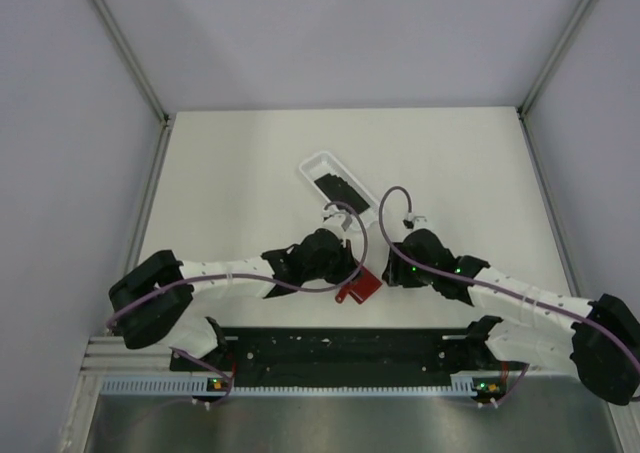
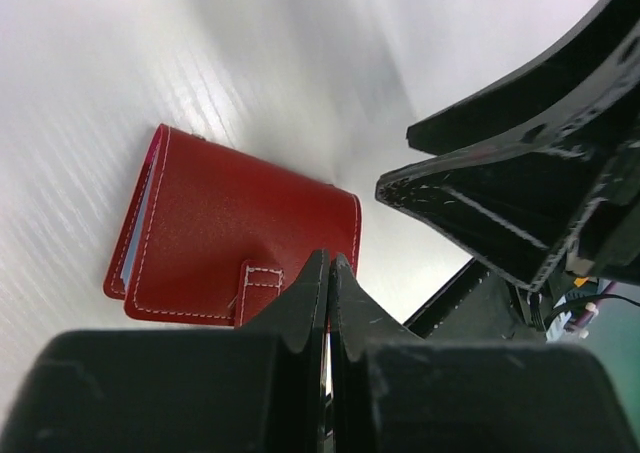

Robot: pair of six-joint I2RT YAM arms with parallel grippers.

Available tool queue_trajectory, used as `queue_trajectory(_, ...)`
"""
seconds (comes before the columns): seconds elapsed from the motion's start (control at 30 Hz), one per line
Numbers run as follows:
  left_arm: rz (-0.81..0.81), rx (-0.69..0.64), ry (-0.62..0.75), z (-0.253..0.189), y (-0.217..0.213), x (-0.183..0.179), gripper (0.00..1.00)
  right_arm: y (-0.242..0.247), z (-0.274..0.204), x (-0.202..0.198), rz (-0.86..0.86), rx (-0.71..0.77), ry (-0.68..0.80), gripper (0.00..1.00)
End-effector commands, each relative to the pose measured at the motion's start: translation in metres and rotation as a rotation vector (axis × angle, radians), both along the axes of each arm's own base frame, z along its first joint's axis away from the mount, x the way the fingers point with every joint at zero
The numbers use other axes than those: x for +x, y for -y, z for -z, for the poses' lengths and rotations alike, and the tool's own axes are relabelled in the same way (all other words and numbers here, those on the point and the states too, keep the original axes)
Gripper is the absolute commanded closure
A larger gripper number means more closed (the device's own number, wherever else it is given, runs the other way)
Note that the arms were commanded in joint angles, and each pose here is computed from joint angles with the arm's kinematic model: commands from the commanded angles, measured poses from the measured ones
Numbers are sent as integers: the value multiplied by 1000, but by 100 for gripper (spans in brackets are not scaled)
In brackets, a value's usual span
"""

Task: Put the credit cards into the card holder
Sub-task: Close the card holder at the corner of the board.

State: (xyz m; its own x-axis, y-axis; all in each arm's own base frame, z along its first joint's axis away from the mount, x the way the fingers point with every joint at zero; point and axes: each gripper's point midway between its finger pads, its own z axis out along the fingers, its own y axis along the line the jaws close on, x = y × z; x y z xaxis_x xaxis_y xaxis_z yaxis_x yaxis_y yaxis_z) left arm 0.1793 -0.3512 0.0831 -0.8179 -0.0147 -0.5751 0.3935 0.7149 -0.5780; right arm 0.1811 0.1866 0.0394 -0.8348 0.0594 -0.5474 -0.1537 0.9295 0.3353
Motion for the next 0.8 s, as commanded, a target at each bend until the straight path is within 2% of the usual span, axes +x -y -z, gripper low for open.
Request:
queue_trajectory(0.0, -43, -44, 16, 0, -1, 3, 100, -6, -19, 9, -13, 65, 57, 47)
queue_trajectory(0.23, -67, 6, -13, 25, -14, -2, 100, -12, -25, 13, -51, 95, 64, 41)
queue_trajectory(0.77, -85, 71, -70, 61, -32, -14, 100, -34, -27, 21, -205, 221, 40, 38)
